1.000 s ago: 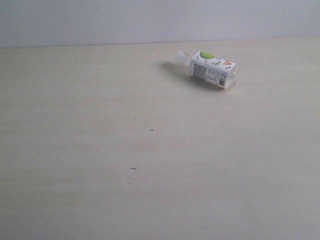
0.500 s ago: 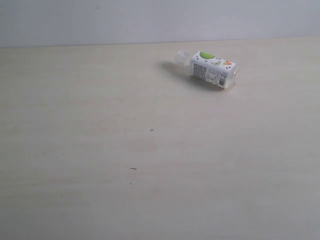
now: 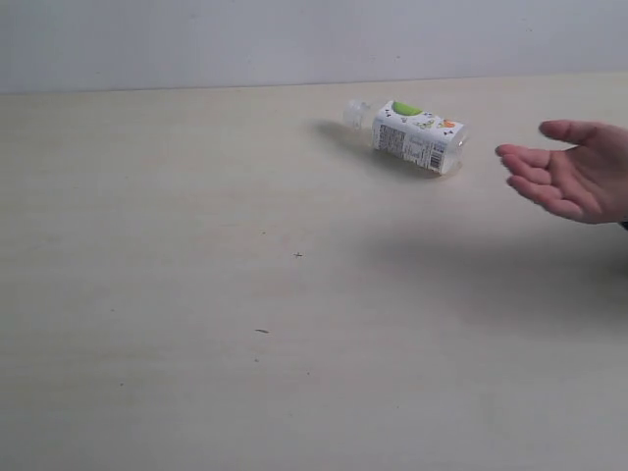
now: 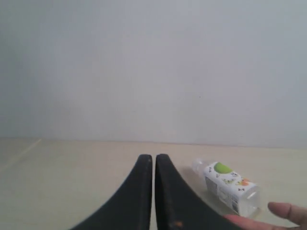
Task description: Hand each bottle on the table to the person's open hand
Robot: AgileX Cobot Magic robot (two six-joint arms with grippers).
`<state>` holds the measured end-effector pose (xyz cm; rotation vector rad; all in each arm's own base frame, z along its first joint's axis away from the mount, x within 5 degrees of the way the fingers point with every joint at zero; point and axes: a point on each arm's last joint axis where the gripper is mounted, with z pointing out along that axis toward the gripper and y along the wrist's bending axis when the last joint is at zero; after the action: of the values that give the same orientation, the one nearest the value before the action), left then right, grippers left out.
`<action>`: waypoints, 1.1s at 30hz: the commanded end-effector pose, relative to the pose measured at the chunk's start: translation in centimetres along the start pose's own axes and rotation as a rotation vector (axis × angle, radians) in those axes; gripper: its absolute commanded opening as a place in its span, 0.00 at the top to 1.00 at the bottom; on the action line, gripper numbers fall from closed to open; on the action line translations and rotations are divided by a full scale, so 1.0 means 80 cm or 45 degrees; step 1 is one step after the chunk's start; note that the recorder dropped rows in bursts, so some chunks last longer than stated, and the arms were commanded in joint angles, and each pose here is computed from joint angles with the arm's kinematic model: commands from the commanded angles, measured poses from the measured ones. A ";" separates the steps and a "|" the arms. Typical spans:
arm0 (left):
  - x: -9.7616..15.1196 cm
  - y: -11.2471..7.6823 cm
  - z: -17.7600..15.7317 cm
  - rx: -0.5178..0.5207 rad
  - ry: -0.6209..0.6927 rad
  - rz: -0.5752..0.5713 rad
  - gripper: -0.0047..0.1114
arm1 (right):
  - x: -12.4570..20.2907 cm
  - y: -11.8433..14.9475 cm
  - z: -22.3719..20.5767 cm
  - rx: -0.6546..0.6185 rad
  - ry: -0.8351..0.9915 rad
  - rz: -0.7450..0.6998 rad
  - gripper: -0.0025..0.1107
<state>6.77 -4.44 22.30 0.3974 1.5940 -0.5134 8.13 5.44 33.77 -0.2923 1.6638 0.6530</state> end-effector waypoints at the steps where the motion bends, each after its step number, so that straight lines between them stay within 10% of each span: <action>1: 0.001 0.000 -0.001 -0.001 -0.007 0.004 0.96 | -0.015 -0.004 -0.001 0.032 -0.179 0.202 0.95; 33: 0.001 0.000 -0.001 -0.001 -0.007 0.004 0.96 | 0.003 -0.018 0.043 0.095 0.020 0.129 0.95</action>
<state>6.77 -4.44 22.30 0.3974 1.5950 -0.5130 11.30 6.23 33.20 -0.1637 1.7132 0.6825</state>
